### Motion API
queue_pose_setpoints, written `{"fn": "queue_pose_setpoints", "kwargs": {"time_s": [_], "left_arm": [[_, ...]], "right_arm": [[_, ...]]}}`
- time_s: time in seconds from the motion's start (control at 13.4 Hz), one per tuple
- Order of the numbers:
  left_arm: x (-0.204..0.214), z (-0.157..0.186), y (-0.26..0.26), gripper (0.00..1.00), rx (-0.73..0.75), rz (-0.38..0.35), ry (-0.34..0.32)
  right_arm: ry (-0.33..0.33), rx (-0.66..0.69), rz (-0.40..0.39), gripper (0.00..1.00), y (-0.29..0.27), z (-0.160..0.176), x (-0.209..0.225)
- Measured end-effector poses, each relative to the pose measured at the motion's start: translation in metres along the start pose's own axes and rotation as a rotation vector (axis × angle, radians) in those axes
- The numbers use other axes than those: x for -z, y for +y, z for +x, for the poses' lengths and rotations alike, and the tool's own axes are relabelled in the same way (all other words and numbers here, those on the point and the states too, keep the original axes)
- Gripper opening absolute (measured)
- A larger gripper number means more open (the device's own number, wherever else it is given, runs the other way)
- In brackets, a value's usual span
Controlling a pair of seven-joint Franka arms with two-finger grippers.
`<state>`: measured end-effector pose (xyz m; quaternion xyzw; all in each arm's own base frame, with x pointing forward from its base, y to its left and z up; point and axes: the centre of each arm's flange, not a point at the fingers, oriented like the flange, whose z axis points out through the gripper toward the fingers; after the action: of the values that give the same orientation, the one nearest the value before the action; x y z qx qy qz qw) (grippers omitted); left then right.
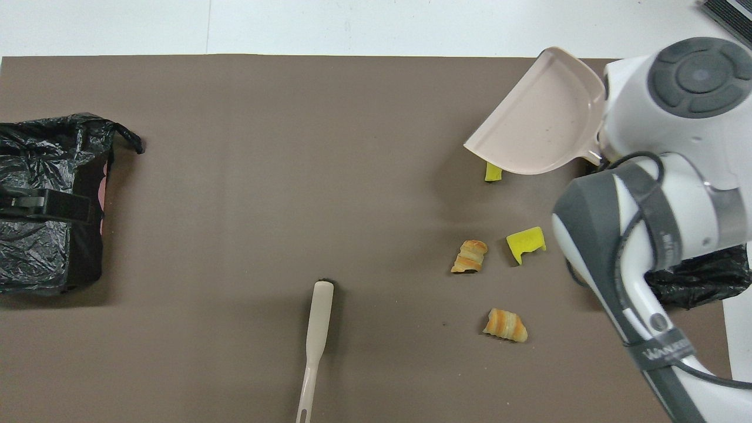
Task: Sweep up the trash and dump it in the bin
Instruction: 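Bring the empty dustpan back to the table center with the right gripper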
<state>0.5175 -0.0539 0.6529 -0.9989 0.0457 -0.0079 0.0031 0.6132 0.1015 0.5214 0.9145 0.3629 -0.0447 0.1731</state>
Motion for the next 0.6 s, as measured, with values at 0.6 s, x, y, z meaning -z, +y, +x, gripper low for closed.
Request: {"fn": "queue_pose_setpoints", "kwargs": {"time_s": [0.6], "left_arm": [[0.0, 0.0, 0.0, 1.0, 0.0, 0.0, -0.001]], "right_arm": [[0.05, -0.401, 0.158, 0.31, -0.132, 0.109, 0.033]]}}
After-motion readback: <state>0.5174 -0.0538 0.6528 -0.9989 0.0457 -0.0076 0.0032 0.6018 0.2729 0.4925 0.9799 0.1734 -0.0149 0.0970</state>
